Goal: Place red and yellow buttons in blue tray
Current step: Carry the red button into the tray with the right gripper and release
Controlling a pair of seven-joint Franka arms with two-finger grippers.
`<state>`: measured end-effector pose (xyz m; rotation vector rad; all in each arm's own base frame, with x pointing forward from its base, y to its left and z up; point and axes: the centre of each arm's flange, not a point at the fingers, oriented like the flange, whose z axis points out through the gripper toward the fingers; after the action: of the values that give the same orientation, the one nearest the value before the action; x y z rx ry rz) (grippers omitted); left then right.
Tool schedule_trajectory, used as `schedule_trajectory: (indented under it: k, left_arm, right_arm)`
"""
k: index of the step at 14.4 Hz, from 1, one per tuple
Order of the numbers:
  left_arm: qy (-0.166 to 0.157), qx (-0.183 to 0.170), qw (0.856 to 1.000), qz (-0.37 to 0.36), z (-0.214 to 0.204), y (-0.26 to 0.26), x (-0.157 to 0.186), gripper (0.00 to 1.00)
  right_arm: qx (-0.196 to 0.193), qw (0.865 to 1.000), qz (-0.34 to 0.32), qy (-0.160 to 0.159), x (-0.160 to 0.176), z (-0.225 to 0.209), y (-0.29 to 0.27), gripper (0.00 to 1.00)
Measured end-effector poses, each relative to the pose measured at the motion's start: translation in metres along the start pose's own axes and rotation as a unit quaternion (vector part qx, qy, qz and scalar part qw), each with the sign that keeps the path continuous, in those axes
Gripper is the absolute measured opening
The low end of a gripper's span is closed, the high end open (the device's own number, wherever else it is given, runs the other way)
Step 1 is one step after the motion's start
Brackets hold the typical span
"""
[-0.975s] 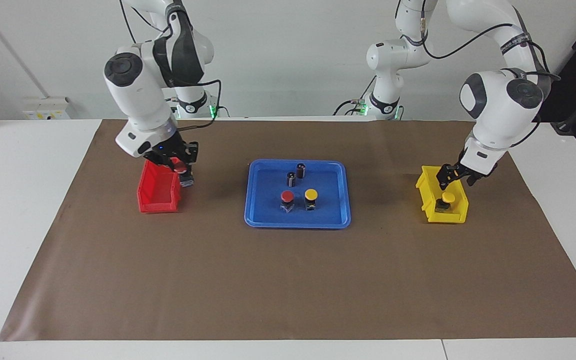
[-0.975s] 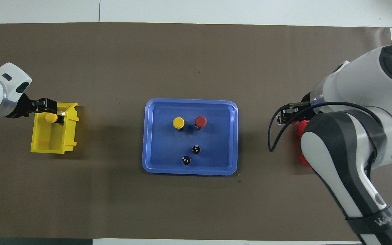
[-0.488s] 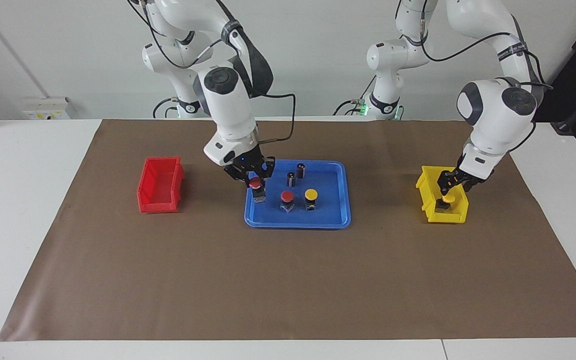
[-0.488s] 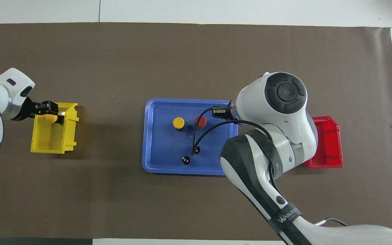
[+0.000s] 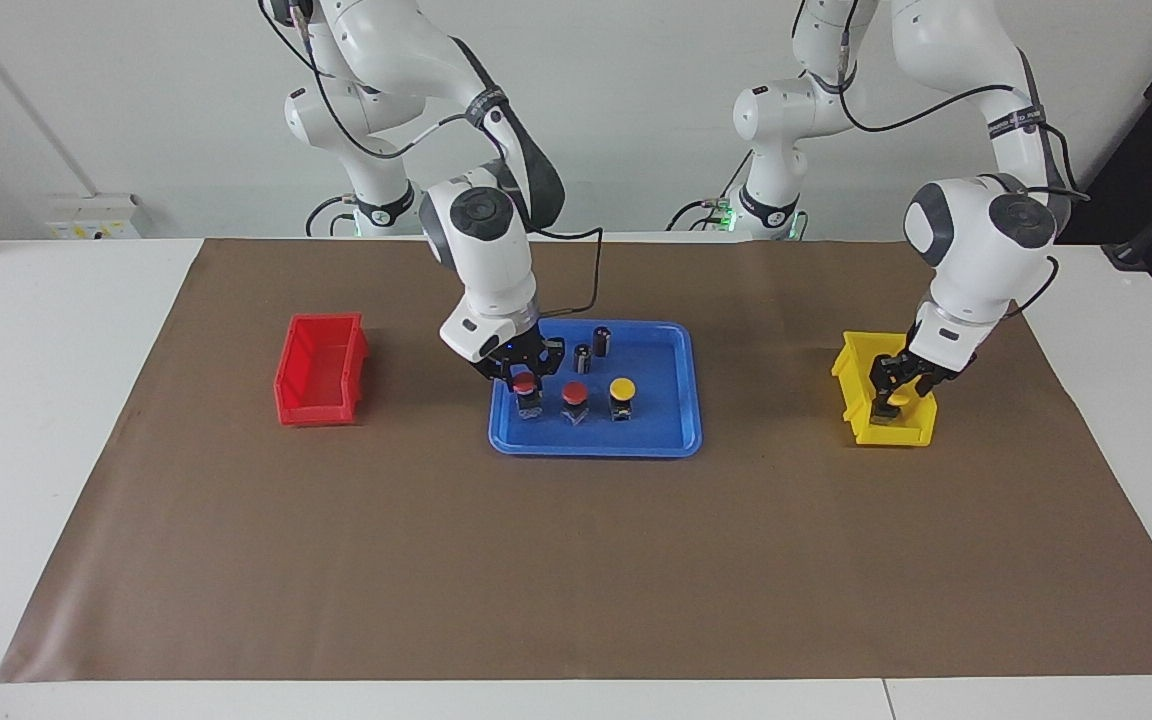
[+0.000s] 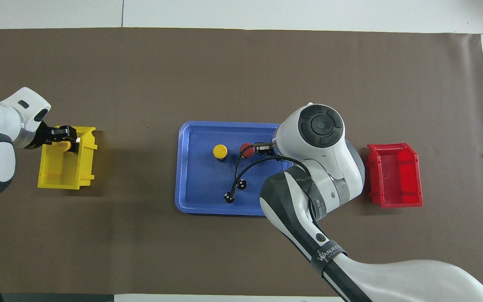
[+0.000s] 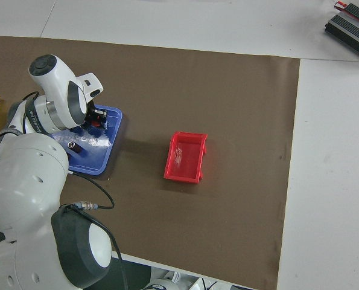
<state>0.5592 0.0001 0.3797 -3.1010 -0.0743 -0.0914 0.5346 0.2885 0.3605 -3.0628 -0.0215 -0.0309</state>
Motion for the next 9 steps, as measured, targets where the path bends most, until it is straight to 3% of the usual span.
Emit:
schedule_trajectory:
  k: [3,6,9]
  left_arm:
    - [-0.001,0.0,1.0,-0.009,0.005,-0.01,0.001,0.66]
    - [0.003,-0.002,1.0,-0.008,0.018,-0.009,0.0,0.66]
    - [0.003,-0.003,1.0,-0.008,0.024,-0.005,-0.001,0.63]
  right_arm:
    - [-0.001,1.0,-0.007,0.007,-0.004,0.015,-0.002,0.41]
    - [0.0,1.0,-0.013,0.008,-0.007,0.015,-0.01,0.68]
    - [-0.007,1.0,-0.005,0.02,0.011,-0.009,0.003,0.99]
